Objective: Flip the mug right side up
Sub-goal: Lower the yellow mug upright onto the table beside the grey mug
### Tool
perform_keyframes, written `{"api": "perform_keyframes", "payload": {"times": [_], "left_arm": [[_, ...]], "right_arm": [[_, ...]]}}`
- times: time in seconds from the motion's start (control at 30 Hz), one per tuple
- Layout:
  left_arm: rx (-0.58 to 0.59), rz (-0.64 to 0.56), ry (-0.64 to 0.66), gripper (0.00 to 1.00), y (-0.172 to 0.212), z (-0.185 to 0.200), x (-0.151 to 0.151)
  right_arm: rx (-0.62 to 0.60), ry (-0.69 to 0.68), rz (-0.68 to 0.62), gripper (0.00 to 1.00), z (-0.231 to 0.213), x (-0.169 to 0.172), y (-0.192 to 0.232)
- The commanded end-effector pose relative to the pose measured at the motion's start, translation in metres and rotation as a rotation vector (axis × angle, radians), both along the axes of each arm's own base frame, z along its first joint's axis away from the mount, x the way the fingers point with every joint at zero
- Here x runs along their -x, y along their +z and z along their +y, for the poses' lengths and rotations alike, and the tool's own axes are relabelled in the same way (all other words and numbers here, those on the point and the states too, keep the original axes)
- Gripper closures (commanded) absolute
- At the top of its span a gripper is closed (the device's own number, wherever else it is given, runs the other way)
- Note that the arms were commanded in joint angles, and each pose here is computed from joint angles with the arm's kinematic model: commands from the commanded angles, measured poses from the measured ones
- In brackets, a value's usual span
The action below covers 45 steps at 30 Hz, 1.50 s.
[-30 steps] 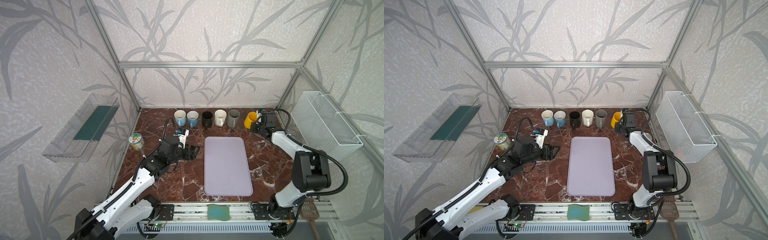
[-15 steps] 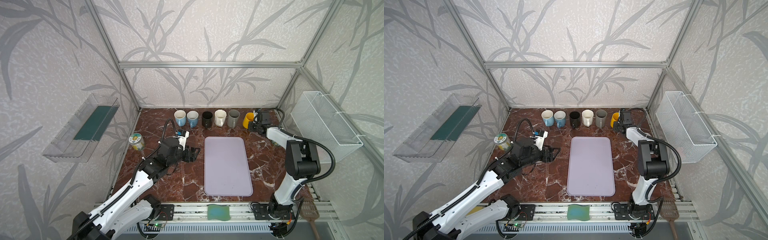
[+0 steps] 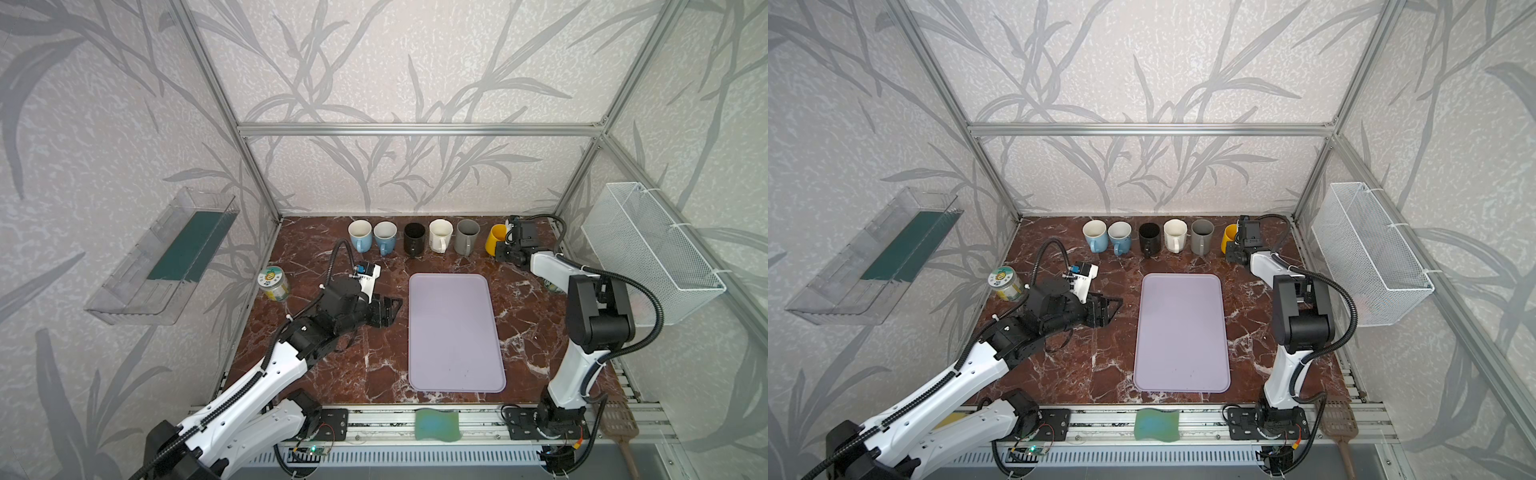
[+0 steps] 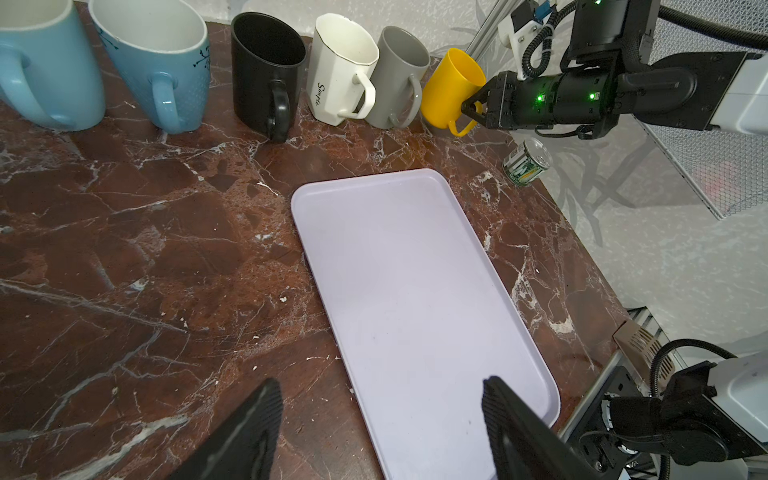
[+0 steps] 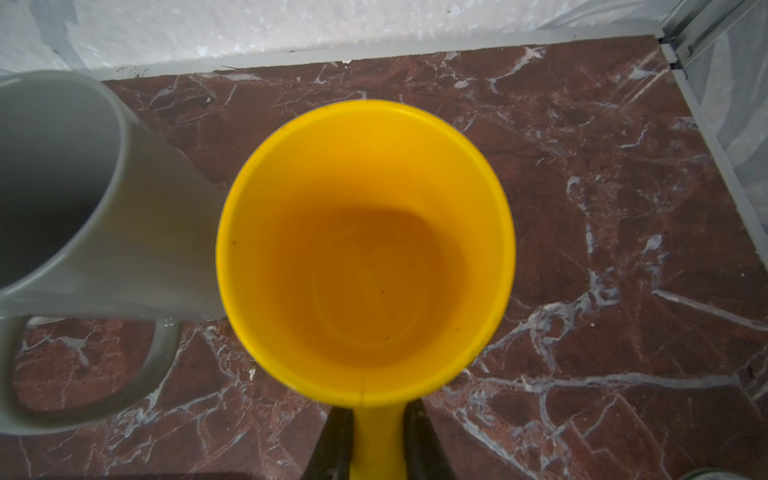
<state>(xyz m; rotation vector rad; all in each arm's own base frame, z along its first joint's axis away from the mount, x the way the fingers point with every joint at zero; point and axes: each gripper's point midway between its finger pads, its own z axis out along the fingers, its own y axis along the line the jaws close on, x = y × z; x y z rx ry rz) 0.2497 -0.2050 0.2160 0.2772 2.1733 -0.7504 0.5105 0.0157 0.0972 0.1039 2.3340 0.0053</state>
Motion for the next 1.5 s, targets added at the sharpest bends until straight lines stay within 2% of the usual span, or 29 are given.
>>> {"api": "perform_keyframes", "payload": {"times": [0.0,0.7,1.47], "left_arm": [[-0.015,-0.003,0.018,0.22,-0.002,0.003,0.0],[-0.037,0.001,0.027,0.22,-0.002,0.013,0.013],[-0.057,0.016,0.013,0.22,-0.004,0.011,0.015]], "right_arm": [[0.012,-0.017,-0.14,1.0,-0.003,-0.027,0.039],[0.011,-0.016,-0.115,1.0,0.004,-0.041,0.02],[0.077,-0.015,-0.053,1.0,0.01,-0.045,0.012]]}}
